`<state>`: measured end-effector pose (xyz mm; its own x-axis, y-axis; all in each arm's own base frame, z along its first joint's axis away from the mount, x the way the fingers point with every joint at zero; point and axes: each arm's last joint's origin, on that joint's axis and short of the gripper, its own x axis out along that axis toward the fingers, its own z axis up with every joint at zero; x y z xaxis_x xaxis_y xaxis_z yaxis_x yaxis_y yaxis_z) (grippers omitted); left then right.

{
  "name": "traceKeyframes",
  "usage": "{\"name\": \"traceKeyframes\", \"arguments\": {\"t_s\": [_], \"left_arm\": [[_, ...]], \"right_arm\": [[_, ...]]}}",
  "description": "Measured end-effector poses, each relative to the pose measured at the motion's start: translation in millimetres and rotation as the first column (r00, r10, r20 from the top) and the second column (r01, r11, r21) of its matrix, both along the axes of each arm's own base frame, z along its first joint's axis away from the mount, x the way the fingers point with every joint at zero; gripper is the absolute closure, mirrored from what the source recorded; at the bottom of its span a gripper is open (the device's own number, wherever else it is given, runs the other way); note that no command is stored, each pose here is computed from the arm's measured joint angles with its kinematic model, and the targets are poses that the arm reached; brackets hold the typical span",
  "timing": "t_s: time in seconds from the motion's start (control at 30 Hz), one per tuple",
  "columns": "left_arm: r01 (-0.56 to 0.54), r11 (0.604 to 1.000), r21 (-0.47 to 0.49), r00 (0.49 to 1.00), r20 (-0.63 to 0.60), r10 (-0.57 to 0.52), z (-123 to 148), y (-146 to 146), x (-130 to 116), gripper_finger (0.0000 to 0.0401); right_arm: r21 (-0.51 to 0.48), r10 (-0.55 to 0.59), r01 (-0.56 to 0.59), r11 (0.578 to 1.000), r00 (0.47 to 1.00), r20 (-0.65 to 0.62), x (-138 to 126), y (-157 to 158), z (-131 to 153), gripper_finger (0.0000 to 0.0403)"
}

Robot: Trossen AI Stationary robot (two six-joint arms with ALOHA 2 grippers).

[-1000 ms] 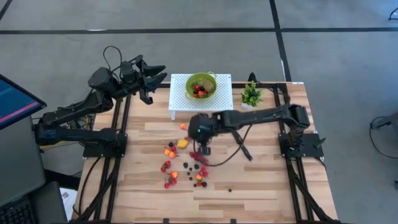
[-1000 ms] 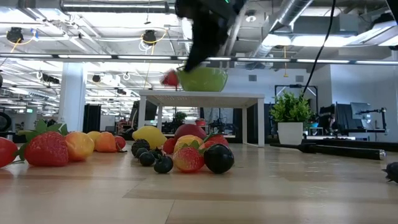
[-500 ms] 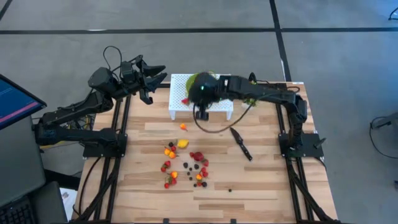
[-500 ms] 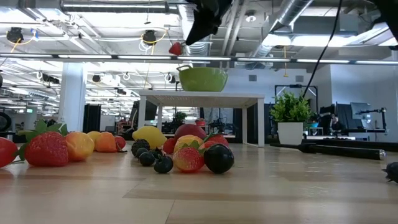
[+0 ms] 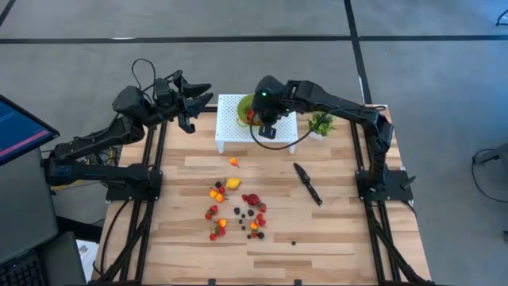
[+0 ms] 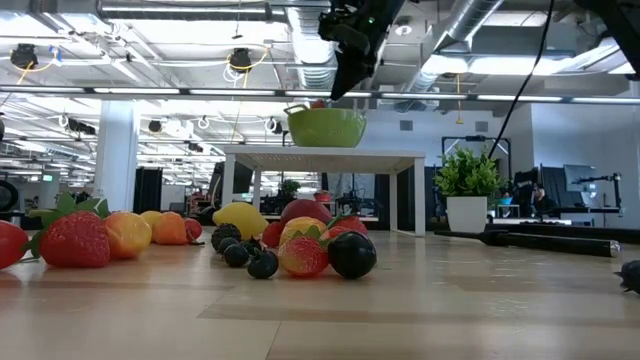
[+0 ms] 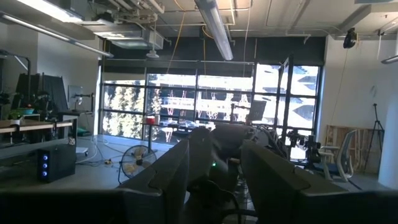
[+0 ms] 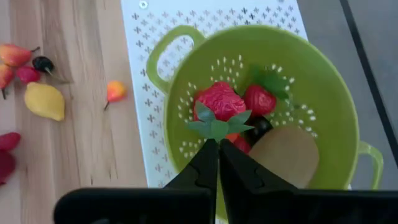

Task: Pick & Place Fruit
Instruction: Put the red strawberry into the green strainer bowl, then put the black blueberry into the green strainer bowl

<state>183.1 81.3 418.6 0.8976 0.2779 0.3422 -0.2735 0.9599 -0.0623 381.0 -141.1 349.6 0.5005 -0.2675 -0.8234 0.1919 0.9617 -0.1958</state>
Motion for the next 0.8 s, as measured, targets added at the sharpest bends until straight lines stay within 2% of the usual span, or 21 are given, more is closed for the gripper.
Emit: {"name": "traceKeyframes", "arguments": {"t_s": [0.37,0.8], "left_arm": [[0.000,1.000,0.000,1.000,0.000,0.000,0,0,0,0.0259],[0.000,1.000,0.000,1.000,0.000,0.000,0,0,0,0.0259]], "right_arm": [[0.048,-0.086,0.088,0.995,0.995,-0.054,-12,-14,-4,0.0377],[0.049,-0.072,0.075,0.996,0.995,-0.064,-11,-11,-4,0.0321]]}}
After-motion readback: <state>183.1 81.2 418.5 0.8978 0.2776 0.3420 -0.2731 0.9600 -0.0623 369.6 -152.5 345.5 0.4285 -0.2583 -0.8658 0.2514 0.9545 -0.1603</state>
